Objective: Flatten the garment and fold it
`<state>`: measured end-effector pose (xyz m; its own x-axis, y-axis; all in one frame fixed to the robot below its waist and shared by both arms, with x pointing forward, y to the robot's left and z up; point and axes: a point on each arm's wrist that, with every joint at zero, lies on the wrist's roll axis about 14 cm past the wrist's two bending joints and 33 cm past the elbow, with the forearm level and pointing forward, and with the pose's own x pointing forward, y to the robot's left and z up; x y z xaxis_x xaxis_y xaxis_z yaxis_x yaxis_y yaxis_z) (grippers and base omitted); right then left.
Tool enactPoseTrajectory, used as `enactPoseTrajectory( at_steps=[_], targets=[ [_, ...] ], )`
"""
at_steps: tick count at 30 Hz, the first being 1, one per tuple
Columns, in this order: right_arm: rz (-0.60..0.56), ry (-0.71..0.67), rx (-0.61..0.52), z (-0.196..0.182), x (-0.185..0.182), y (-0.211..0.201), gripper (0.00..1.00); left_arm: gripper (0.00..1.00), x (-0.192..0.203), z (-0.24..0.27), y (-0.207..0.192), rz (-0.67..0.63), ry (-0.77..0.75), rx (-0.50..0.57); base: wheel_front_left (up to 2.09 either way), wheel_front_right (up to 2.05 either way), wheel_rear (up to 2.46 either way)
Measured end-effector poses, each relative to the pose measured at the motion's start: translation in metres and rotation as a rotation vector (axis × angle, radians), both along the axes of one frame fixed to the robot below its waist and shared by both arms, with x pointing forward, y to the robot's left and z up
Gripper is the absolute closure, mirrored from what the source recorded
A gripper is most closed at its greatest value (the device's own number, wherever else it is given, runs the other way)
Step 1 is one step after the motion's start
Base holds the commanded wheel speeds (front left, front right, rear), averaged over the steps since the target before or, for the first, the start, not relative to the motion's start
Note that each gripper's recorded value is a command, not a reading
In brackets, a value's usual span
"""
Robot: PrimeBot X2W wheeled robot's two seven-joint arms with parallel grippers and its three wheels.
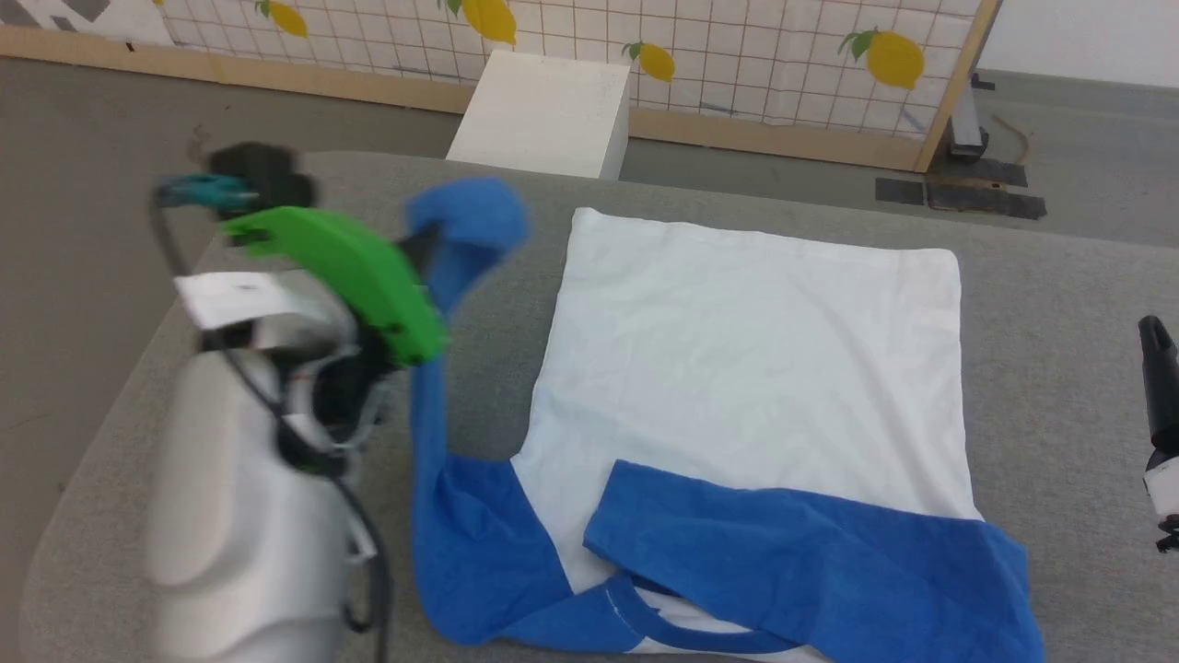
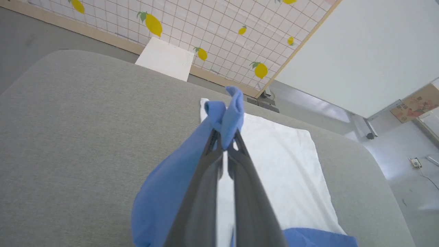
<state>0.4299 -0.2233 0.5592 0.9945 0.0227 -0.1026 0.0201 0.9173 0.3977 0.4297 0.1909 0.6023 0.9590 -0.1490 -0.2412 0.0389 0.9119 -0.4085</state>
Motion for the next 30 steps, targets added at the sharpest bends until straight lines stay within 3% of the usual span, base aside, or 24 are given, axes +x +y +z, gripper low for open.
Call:
enactPoseTrajectory(
  at_steps=[13, 20, 29, 30],
  targets=[
    [-0.084, 0.025, 0.0, -0.007, -0.024, -0.032, 0.0, 1.0, -0.032, -0.061, -0.202, -0.58, 0.146, -0.005, 0.0, 0.0, 0.0],
    [-0.166, 0.06, -0.001, -0.019, -0.039, -0.061, 0.0, 1.0, -0.064, -0.114, -0.26, -0.76, 0.279, 0.028, 0.0, 0.0, 0.0],
    [-0.212, 0.1, -0.002, -0.034, -0.04, -0.076, 0.0, 1.0, -0.126, -0.188, -0.288, -0.97, 0.544, 0.106, 0.0, 0.0, 0.0],
    [-0.213, 0.101, -0.003, -0.035, -0.039, -0.076, 0.0, 0.92, -0.131, -0.191, -0.289, -0.984, 0.562, 0.105, 0.0, 0.0, 0.0]
  ],
)
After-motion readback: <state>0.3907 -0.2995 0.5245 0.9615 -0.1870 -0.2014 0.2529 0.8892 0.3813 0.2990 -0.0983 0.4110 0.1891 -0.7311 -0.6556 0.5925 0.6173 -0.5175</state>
